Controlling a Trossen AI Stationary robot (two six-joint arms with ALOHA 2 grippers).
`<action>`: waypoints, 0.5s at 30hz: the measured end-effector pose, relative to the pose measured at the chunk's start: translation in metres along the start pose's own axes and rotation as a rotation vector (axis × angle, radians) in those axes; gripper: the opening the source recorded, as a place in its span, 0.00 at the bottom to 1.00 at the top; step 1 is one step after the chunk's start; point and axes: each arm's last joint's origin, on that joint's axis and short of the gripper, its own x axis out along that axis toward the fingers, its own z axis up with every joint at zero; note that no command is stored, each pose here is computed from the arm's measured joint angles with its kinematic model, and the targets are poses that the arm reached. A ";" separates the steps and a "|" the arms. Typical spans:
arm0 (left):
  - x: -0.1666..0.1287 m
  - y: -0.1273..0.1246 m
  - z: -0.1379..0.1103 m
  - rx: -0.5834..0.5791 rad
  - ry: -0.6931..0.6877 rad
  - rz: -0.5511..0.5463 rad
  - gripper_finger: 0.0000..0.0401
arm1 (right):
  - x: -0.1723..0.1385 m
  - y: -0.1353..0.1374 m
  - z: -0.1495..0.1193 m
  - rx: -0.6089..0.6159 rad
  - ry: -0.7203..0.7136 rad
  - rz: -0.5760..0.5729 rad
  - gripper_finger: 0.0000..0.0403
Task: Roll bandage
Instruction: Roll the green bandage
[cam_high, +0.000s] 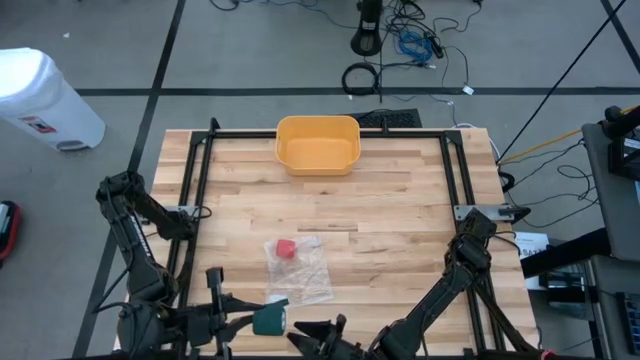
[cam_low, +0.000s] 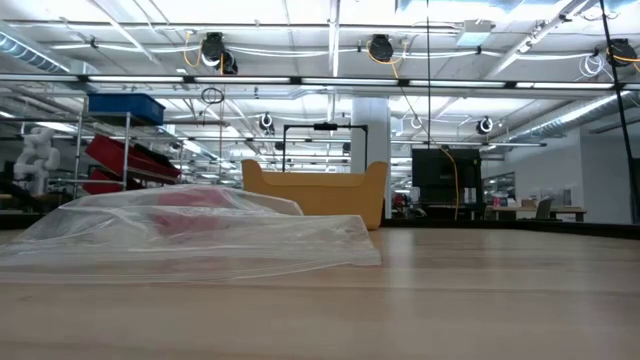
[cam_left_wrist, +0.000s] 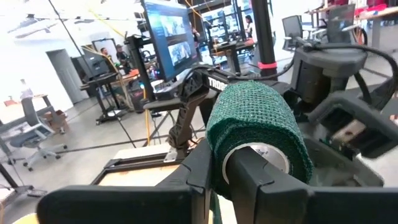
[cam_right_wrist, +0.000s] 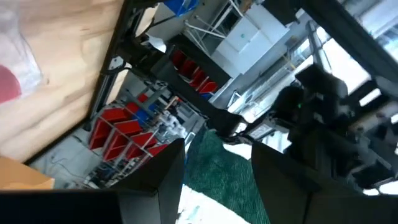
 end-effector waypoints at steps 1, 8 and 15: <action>0.000 0.000 0.000 -0.015 -0.001 0.001 0.10 | 0.001 0.000 0.000 -0.015 -0.004 -0.001 0.43; -0.002 -0.001 0.001 -0.048 -0.006 -0.007 0.10 | 0.017 0.005 -0.006 -0.059 0.005 0.018 0.43; -0.003 -0.001 0.001 -0.046 -0.004 -0.010 0.10 | 0.026 0.006 -0.009 -0.139 -0.027 0.004 0.43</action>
